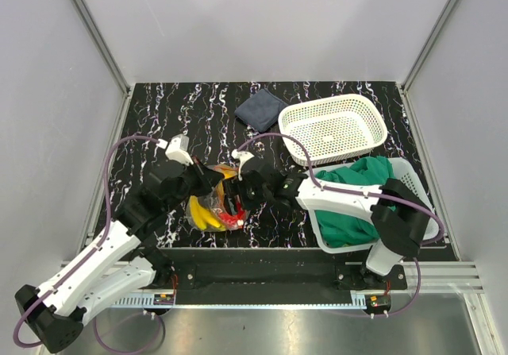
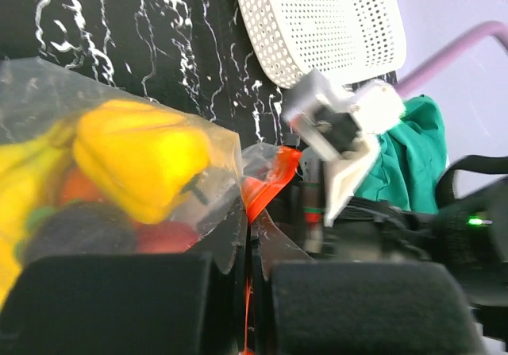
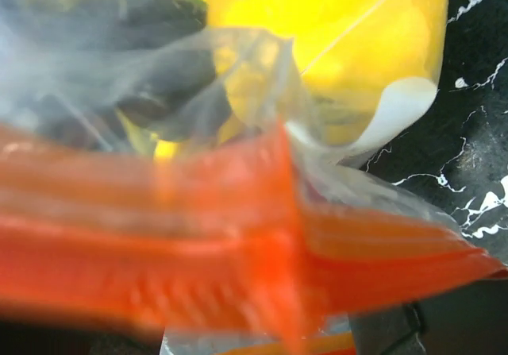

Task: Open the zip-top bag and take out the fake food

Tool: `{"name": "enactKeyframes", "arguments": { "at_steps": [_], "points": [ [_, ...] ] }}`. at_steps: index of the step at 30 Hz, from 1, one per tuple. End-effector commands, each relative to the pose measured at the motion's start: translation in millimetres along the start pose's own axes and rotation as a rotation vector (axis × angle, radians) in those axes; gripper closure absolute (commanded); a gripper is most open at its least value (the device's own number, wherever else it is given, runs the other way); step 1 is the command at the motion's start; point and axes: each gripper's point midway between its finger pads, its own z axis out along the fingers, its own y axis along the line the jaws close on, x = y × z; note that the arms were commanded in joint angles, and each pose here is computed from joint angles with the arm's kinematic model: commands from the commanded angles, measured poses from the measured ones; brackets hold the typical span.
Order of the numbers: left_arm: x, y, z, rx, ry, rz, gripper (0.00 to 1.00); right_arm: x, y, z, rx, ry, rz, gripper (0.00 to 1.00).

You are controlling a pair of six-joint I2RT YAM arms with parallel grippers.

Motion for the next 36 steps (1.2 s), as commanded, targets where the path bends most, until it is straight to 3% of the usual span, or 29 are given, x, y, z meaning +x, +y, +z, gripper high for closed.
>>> {"name": "enactKeyframes", "arguments": {
  "at_steps": [1,7,13,18,22,23,26,36],
  "points": [
    [-12.7,-26.1,9.3,0.114,-0.052,-0.053,1.0,5.6,-6.0,15.5,0.011,-0.009,-0.018,0.15],
    [-4.5,-19.4,15.0,0.105,-0.038,-0.051,1.0,33.7,-19.3,33.5,0.027,0.073,0.035,0.05],
    [2.0,-11.8,14.4,0.098,-0.036,-0.063,1.0,35.2,-36.5,43.7,0.096,0.055,0.031,0.07],
    [3.3,-6.5,11.4,0.084,-0.043,-0.06,1.0,38.5,-42.2,51.1,0.113,0.062,0.015,0.18],
    [4.6,2.5,9.6,0.05,-0.05,-0.052,1.0,24.9,-32.2,40.4,0.082,0.021,-0.015,0.39],
    [4.9,4.6,9.3,0.043,-0.051,-0.049,1.0,22.1,-30.9,36.5,0.08,0.01,-0.019,0.51],
    [4.0,10.1,7.0,0.02,-0.06,-0.032,1.0,3.5,-19.7,18.7,0.057,-0.053,-0.038,0.64],
    [-0.4,20.6,0.6,-0.031,-0.081,0.011,1.0,-71.3,28.7,-62.5,-0.037,-0.3,-0.093,0.71]
  ]
}}
